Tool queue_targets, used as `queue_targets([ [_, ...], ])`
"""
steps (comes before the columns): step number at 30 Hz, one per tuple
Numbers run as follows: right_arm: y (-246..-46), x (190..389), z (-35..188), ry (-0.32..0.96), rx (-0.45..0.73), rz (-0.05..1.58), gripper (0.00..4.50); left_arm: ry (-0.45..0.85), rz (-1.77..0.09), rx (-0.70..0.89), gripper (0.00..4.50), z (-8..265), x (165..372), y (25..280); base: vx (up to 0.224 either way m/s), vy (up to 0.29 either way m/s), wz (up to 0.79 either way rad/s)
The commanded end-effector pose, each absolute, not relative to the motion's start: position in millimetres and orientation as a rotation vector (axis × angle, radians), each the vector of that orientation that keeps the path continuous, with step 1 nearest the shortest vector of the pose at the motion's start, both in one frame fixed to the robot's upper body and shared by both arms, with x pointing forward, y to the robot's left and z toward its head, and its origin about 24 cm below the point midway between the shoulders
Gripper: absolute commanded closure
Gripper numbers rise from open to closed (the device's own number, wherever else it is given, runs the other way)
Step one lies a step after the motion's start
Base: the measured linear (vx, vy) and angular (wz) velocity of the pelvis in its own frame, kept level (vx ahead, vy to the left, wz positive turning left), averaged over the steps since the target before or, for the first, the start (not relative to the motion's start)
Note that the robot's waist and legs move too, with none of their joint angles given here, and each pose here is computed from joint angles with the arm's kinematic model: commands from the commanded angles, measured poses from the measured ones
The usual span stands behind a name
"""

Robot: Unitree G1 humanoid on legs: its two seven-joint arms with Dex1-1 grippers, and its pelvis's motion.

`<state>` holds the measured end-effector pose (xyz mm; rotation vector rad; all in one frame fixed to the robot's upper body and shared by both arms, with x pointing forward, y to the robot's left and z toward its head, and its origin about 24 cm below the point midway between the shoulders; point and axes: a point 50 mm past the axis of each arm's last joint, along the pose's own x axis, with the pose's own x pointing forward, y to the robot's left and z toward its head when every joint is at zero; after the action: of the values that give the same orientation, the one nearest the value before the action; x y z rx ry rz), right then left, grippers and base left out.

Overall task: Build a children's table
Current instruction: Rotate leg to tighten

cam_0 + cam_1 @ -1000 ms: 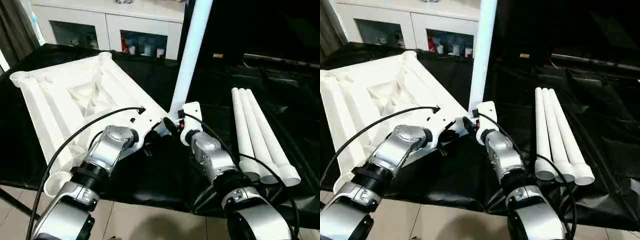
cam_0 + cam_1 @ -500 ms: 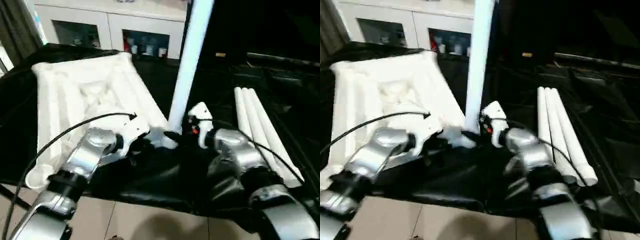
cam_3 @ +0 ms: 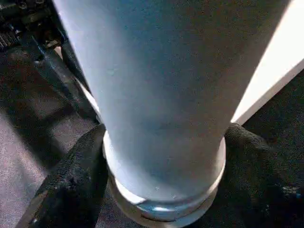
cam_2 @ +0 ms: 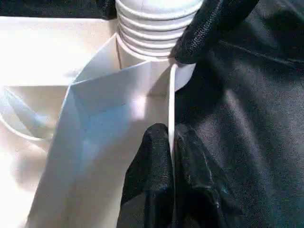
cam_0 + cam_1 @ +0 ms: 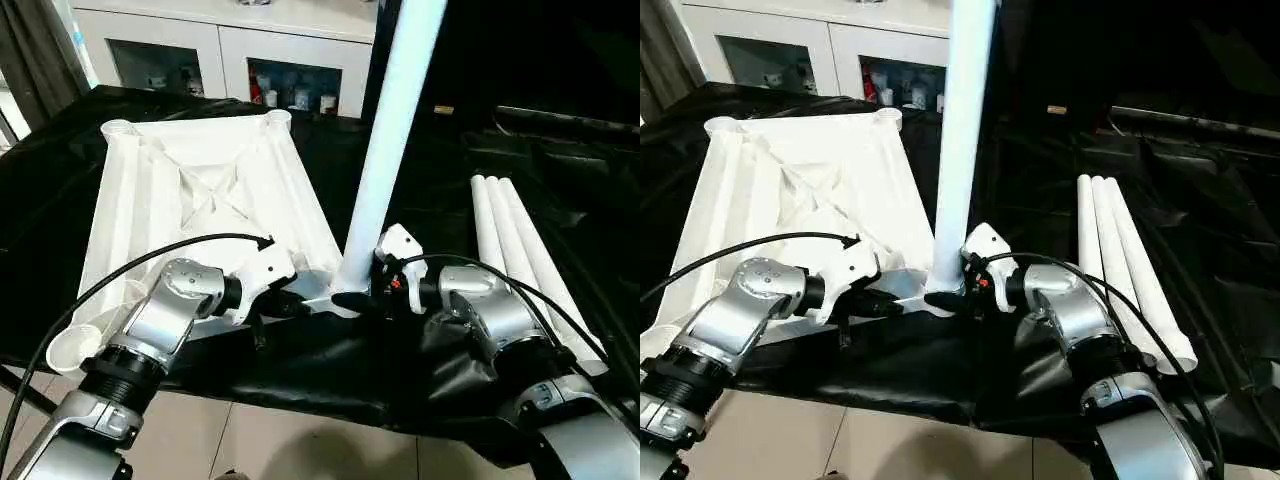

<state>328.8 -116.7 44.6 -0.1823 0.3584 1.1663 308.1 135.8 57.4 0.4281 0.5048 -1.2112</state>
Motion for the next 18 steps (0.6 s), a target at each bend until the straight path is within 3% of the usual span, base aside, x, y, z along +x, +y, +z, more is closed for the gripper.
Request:
queue_targets([
  [1, -116.7, 329.8, 47, 0.356, -0.178, 1.170, 1.39, 0.461, -1.265, 0.355, 4.50, 58, 303, 126, 0.000, 0.000, 0.00],
  [3, -116.0, 328.7, 46, 0.357, -0.173, 1.177, 1.67, 0.465, -1.267, 0.354, 4.50, 57, 302, 127, 0.000, 0.000, 0.00],
  [7, -115.8, 328.0, 44, 0.359, -0.167, 1.168, 1.74, 0.468, -1.262, 0.355, 4.50, 56, 302, 127, 0.000, 0.000, 0.00],
  [13, -118.2, 343.3, 28, 0.353, -0.104, 0.778, 1.76, 0.485, -1.089, 0.371, 4.50, 48, 316, 123, 0.000, 0.000, 0.00],
  [18, -113.0, 345.8, 10, 0.415, 0.010, 0.421, 1.76, 0.508, -0.930, 0.357, 4.50, 40, 326, 104, 0.000, 0.000, 0.00],
])
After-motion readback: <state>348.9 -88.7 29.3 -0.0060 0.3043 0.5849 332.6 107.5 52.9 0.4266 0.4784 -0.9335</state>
